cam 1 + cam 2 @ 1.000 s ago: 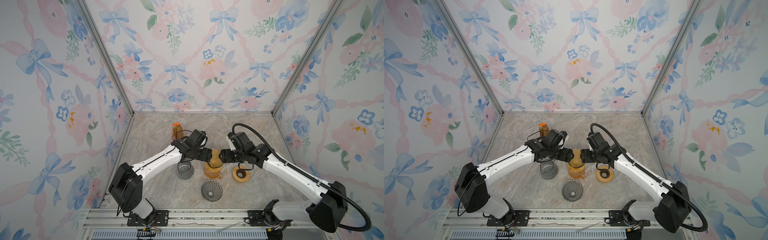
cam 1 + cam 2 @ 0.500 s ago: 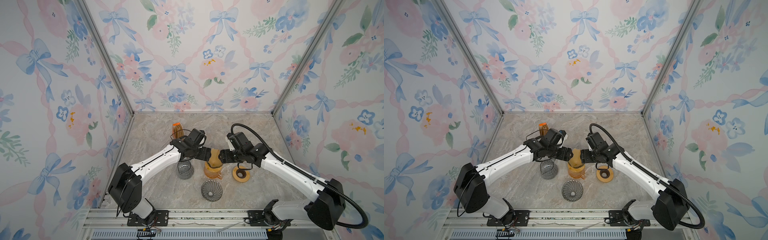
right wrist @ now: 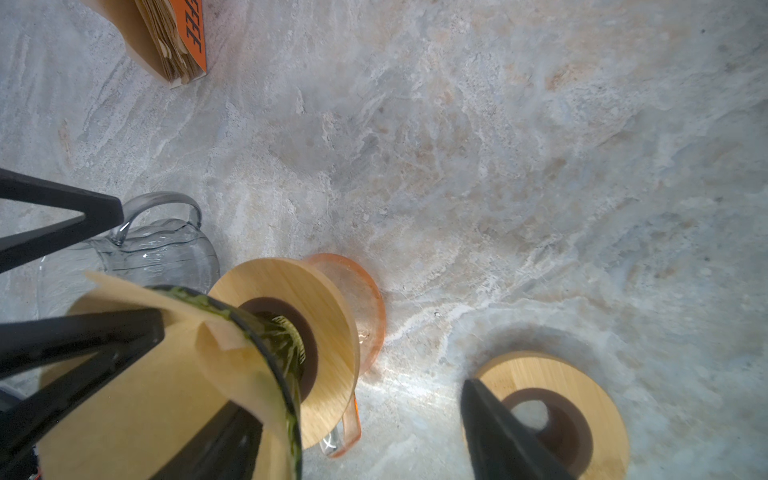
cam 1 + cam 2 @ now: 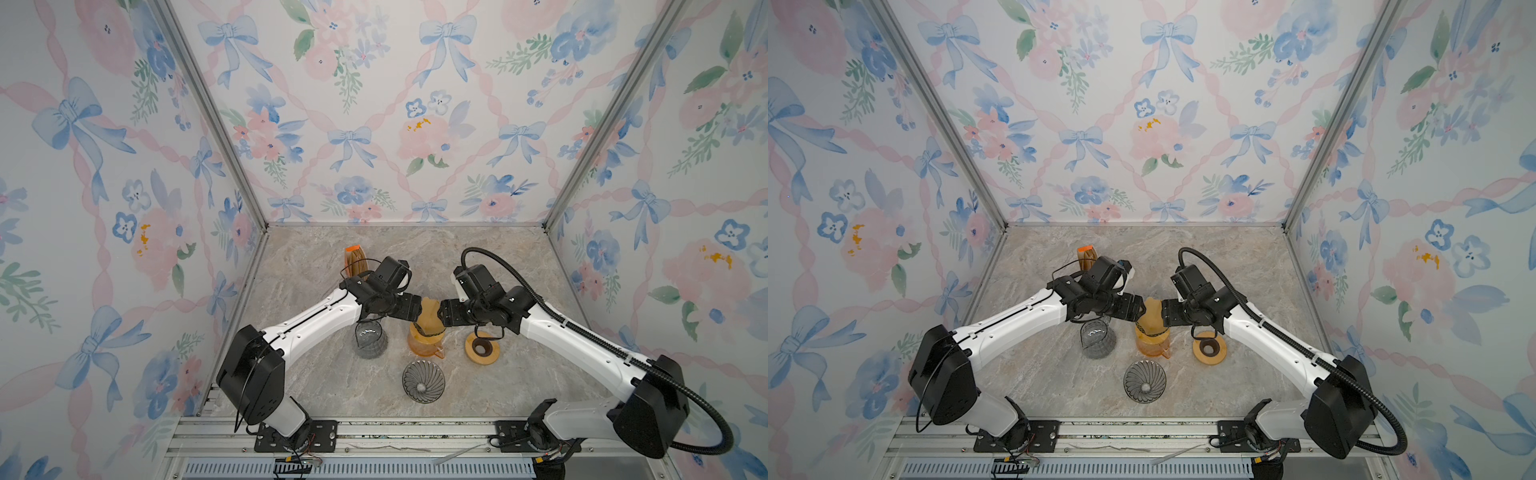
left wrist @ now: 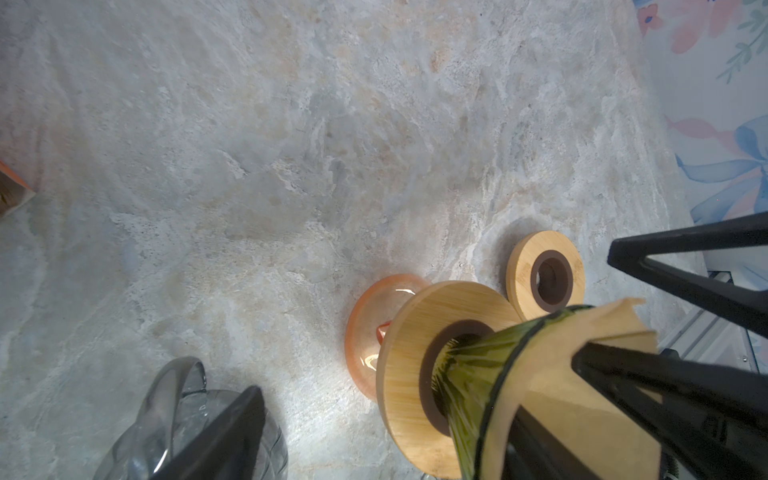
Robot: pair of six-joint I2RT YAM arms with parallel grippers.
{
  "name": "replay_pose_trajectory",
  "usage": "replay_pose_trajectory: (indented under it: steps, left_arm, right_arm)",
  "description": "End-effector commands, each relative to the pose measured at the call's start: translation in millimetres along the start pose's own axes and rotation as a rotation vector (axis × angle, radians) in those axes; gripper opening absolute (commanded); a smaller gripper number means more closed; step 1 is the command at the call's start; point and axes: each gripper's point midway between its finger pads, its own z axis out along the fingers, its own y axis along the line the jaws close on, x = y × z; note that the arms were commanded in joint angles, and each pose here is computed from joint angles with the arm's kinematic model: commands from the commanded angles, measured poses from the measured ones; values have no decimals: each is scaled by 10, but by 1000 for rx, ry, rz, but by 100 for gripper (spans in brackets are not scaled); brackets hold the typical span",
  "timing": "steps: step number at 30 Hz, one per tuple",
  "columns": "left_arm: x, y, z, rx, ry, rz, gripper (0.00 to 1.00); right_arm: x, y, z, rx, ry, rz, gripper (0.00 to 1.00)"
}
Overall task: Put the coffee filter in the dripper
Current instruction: 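Pinch the brown filter rim with both grippers and press it into the dripper, then release the filter and move the right gripper to the wooden ring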
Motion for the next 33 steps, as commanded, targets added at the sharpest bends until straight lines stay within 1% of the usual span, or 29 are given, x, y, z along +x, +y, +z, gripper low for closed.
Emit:
replay_pose_trajectory:
  steps: [1, 4, 8, 14, 20, 26, 33]
  left_arm:
    - [6, 2, 52, 7, 13, -5, 86]
    - [25, 16, 72, 3, 18, -6, 86]
    - [23, 19, 70, 3, 15, -5, 86]
    - [-24, 14, 27, 9, 2, -9, 88]
    - [-53, -28, -1, 31, -2, -9, 89]
    - [-101, -100, -68, 60, -15, -2, 90]
    - [-109, -177, -228, 100, -39, 17, 92]
  right_arm:
    - [54, -98, 59, 39, 25, -11, 76]
    - [68, -114, 84, 49, 32, -15, 76]
    - [29, -63, 32, 26, 18, -19, 76]
    - [-106, 92, -203, -53, -39, -35, 76]
    - [-141, 193, -479, -132, -97, -33, 76]
    - [-26, 179, -688, -171, -127, -35, 77]
    - [174, 124, -829, -181, -122, -51, 75]
